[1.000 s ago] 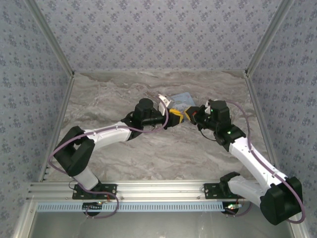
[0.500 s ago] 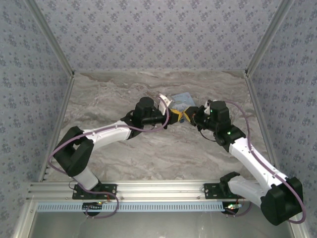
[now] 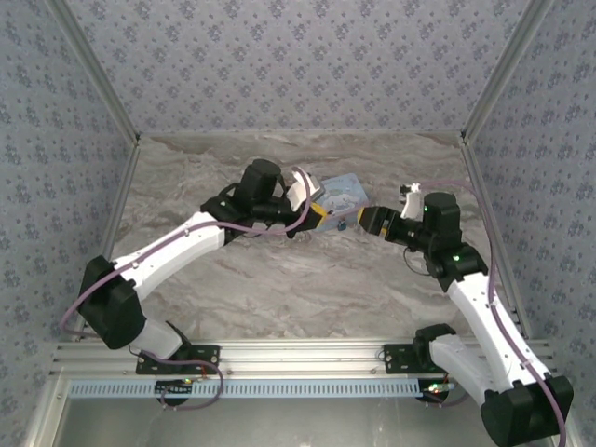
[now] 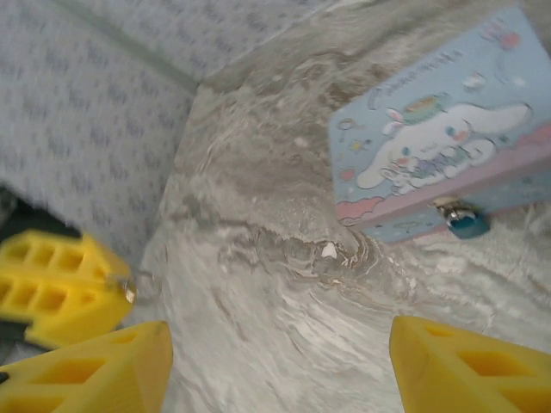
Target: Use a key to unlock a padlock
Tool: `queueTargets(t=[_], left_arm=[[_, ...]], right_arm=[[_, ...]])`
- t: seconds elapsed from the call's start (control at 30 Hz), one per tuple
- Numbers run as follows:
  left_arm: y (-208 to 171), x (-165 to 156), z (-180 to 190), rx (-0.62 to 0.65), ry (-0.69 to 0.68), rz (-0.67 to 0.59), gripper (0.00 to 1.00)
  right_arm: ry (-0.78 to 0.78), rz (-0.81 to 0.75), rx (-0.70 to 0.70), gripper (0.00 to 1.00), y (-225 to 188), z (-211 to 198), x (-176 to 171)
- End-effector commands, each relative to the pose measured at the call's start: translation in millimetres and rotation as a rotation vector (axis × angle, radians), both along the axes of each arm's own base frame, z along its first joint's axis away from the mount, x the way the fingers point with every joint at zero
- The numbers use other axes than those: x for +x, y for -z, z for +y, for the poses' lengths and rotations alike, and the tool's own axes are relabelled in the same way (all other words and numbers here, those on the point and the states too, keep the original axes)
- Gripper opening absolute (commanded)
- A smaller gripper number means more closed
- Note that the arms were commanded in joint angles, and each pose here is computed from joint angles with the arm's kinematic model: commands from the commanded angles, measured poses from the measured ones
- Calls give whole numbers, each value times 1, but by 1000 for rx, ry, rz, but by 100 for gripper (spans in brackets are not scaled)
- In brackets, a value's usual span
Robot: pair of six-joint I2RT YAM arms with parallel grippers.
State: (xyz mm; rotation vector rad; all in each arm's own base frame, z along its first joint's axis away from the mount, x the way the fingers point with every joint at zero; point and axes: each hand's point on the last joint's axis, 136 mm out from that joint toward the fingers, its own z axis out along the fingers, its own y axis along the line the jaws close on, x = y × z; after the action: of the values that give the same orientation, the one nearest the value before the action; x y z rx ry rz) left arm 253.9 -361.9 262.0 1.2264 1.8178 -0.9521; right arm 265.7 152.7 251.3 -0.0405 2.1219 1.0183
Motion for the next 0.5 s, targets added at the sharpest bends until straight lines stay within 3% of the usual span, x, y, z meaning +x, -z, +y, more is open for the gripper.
queueTargets(t=[0.0, 0.23, 0.47], left_arm=[[5, -24, 20, 127, 93, -10, 0], [-8, -28, 27, 152, 122, -79, 0], [-14, -28, 28, 142, 121, -99, 0]], right_arm=[[-289, -272, -140, 70, -25, 18, -28], [-581, -587, -334, 71, -28, 45, -56], [-632, -714, -337, 67, -30, 74, -46]])
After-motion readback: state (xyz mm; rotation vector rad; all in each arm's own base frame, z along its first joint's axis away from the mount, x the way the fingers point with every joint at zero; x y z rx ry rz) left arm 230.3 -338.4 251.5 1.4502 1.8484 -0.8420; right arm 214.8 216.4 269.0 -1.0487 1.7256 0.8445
